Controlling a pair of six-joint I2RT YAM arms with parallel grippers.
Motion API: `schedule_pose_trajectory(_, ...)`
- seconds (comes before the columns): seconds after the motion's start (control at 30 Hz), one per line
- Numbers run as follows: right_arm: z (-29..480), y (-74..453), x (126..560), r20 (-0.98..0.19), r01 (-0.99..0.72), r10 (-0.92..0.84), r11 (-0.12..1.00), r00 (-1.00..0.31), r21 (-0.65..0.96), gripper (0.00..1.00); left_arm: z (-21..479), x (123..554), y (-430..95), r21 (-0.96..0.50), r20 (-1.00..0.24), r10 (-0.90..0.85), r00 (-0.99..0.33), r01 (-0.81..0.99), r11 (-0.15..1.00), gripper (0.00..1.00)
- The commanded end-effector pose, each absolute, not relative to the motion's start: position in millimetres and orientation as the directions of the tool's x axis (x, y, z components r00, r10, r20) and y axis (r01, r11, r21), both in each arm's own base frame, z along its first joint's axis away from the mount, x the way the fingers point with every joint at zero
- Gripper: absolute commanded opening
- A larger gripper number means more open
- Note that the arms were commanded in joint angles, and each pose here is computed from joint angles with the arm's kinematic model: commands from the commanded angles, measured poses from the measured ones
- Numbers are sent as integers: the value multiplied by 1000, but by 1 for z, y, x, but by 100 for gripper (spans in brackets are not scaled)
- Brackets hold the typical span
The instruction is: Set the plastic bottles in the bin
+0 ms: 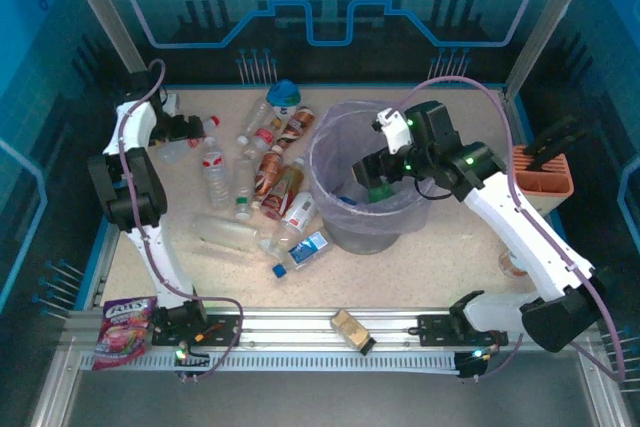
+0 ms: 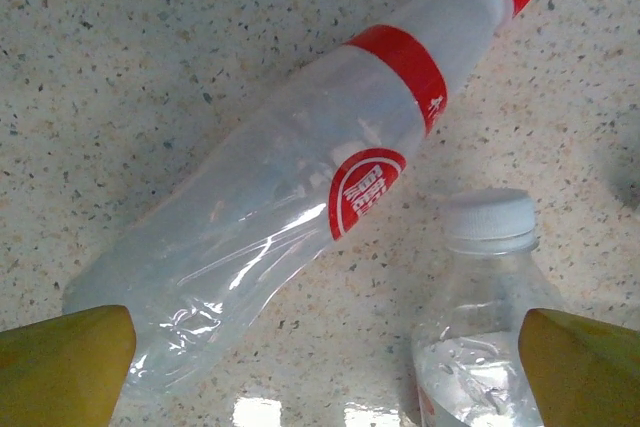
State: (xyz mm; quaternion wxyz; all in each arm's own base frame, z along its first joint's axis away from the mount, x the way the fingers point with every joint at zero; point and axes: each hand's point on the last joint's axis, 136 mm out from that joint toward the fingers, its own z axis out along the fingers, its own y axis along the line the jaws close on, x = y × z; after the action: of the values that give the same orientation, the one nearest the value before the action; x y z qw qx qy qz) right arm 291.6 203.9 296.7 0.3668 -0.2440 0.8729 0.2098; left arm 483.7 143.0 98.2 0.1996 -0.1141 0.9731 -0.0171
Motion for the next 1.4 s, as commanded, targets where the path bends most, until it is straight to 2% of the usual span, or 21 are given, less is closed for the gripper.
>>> schedule_pose_trajectory(0.0,327,197,287,-786,-577,-211,788,-580,214,87,77,469,146,-78,-311,-238,-920,-224,971,99)
schedule_pose_trajectory(0.2,330,188,290,-788,-546,-182,808,-589,222,88,64,463,136,-128,-239,-265,-934,-240,962,88)
schedule_pose_trajectory(0.57,328,182,292,-780,-525,-163,818,-604,235,88,56,448,133,-125,-199,-285,-938,-264,956,67)
schedule_pose_trajectory(0.6,328,183,293,-780,-526,-162,817,-604,238,88,55,447,135,-112,-198,-281,-939,-263,958,71)
schedule_pose_trajectory(0.67,329,184,293,-780,-529,-161,813,-604,242,88,57,448,138,-98,-216,-274,-937,-258,961,86)
schedule_pose_trajectory(0.7,329,184,293,-780,-529,-159,812,-606,245,88,60,450,138,-96,-230,-270,-935,-254,962,88)
schedule_pose_trajectory(0.8,328,185,293,-776,-527,-155,811,-611,252,88,81,458,127,-169,-281,-275,-919,-235,957,89)
schedule_pose_trajectory(0.97,325,187,295,-767,-522,-151,811,-623,264,88,147,475,112,-260,-449,-280,-849,-176,949,90)
schedule_pose_trajectory(1.1,319,188,298,-761,-517,-153,814,-631,265,88,174,482,136,-230,-488,-379,-787,-302,925,92)
schedule_pose_trajectory(1.23,311,190,303,-751,-516,-162,815,-640,265,88,174,490,166,-256,-462,-603,-650,-554,793,94)
schedule_pose_trajectory(1.37,307,191,305,-739,-522,-185,814,-648,254,88,162,504,167,-429,-396,-807,-437,-690,584,94)
